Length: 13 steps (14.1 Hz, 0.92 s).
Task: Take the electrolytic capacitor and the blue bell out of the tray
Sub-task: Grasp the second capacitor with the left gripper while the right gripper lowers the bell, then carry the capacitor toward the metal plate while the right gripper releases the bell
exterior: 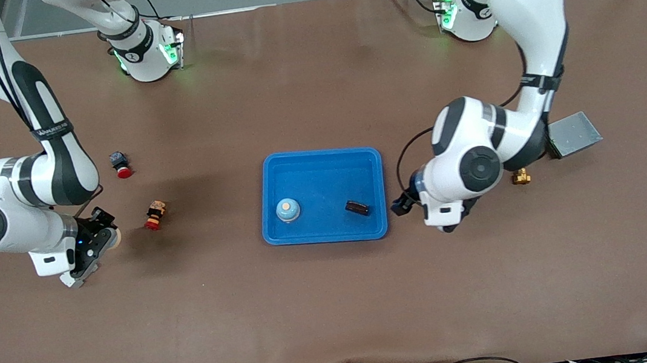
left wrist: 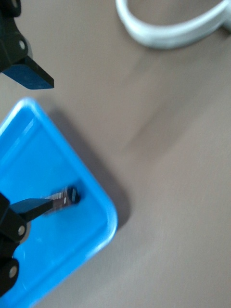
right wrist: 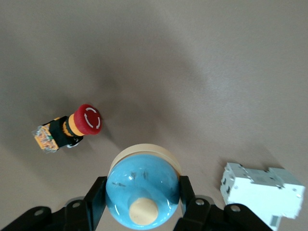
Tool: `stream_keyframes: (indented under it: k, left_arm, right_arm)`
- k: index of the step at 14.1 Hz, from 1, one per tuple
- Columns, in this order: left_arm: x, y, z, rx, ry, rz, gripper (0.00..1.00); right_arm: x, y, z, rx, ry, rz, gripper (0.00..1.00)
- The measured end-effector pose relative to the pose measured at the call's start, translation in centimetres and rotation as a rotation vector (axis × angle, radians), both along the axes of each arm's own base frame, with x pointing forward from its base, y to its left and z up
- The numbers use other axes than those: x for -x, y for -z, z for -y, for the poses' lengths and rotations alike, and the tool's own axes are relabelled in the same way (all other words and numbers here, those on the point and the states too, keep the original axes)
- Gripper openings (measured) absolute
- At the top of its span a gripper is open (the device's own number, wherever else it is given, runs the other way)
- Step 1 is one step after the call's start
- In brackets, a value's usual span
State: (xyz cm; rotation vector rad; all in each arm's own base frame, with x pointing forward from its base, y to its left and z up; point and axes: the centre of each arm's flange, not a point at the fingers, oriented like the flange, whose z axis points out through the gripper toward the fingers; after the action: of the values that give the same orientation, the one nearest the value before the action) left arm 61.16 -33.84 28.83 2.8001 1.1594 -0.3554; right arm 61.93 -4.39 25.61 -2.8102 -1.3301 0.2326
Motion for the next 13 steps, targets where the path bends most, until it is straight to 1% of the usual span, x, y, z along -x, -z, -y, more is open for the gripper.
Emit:
stream_keyframes:
  k: [2,3,4,5,6,7,8,9,10,12,13]
  left_arm:
    - [0.5,1.8,2.8,0.007,-0.074,0.026,1.0]
    - [0.6,2.7,4.0,0.008,-0.124,0.03,1.0]
    - [0.6,3.5,4.8,0.008,-0.173,0.031,0.97]
    - [0.6,4.3,5.4,0.008,-0.212,0.029,0.97]
    - [0.6,4.9,5.8,0.008,-0.24,0.029,0.91]
    - [0.7,5.6,6.1,0.006,-0.255,0.024,0.9]
    - [0.9,6.3,6.4,0.002,-0.265,0.019,0.87]
    - [1.2,6.9,6.8,0.0,-0.282,0.015,0.76]
    - [1.5,7.6,7.4,-0.002,-0.302,0.012,0.72]
    - [2.3,8.8,8.4,-0.01,-0.318,0.002,0.72]
    - [2.7,9.3,8.8,-0.013,-0.313,-0.002,0.65]
  right_arm:
    - [0.5,1.5,0.1,-0.002,-0.013,0.021,0.65]
    - [0.7,2.0,0.2,-0.002,-0.019,0.033,0.65]
    - [0.9,2.4,0.2,-0.003,-0.026,0.044,0.65]
    - [1.0,2.7,0.2,-0.003,-0.03,0.055,0.65]
    - [1.2,3.1,0.3,-0.003,-0.033,0.066,0.65]
    - [1.4,3.6,0.3,-0.003,-0.034,0.072,0.65]
    - [1.7,4.0,0.4,-0.003,-0.034,0.07,0.65]
    - [1.8,4.5,0.4,-0.004,-0.034,0.066,0.65]
    - [1.9,4.8,0.5,-0.004,-0.034,0.062,0.65]
    - [1.9,5.3,0.6,-0.004,-0.033,0.061,0.65]
    - [2.0,5.6,0.6,-0.004,-0.033,0.061,0.65]
